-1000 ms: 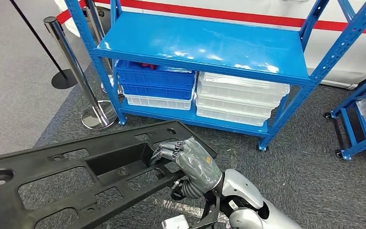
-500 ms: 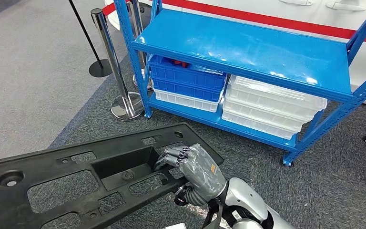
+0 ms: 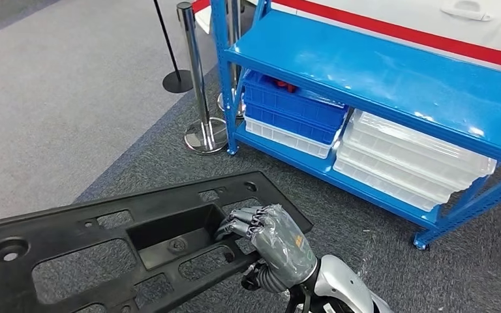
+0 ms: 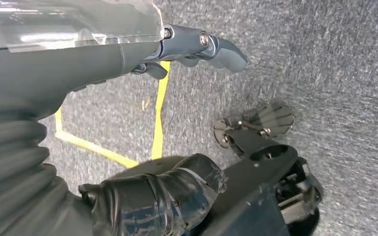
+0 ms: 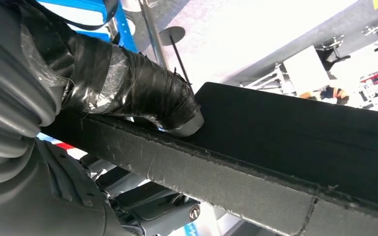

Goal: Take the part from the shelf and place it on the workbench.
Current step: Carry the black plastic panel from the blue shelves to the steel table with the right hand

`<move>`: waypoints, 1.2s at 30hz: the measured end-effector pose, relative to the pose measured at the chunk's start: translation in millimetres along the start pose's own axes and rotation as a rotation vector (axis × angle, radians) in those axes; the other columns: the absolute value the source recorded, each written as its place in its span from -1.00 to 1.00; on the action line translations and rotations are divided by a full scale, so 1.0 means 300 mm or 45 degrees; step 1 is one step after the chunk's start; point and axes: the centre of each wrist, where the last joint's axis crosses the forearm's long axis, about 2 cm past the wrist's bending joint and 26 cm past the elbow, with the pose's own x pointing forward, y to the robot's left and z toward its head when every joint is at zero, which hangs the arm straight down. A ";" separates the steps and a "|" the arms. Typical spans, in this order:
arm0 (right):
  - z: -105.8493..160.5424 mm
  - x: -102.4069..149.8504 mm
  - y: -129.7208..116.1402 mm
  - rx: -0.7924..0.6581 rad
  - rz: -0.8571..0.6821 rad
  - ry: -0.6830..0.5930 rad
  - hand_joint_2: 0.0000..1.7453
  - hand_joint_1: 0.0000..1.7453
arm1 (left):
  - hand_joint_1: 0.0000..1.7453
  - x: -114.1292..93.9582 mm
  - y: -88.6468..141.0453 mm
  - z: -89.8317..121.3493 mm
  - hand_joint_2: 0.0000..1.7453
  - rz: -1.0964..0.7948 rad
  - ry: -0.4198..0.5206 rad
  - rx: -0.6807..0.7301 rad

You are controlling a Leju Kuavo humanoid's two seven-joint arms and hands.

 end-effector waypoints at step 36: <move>0.035 0.012 0.001 -0.028 -0.090 -0.018 1.00 1.00 | -1.00 -0.007 0.007 0.001 1.00 -0.097 -0.026 -0.002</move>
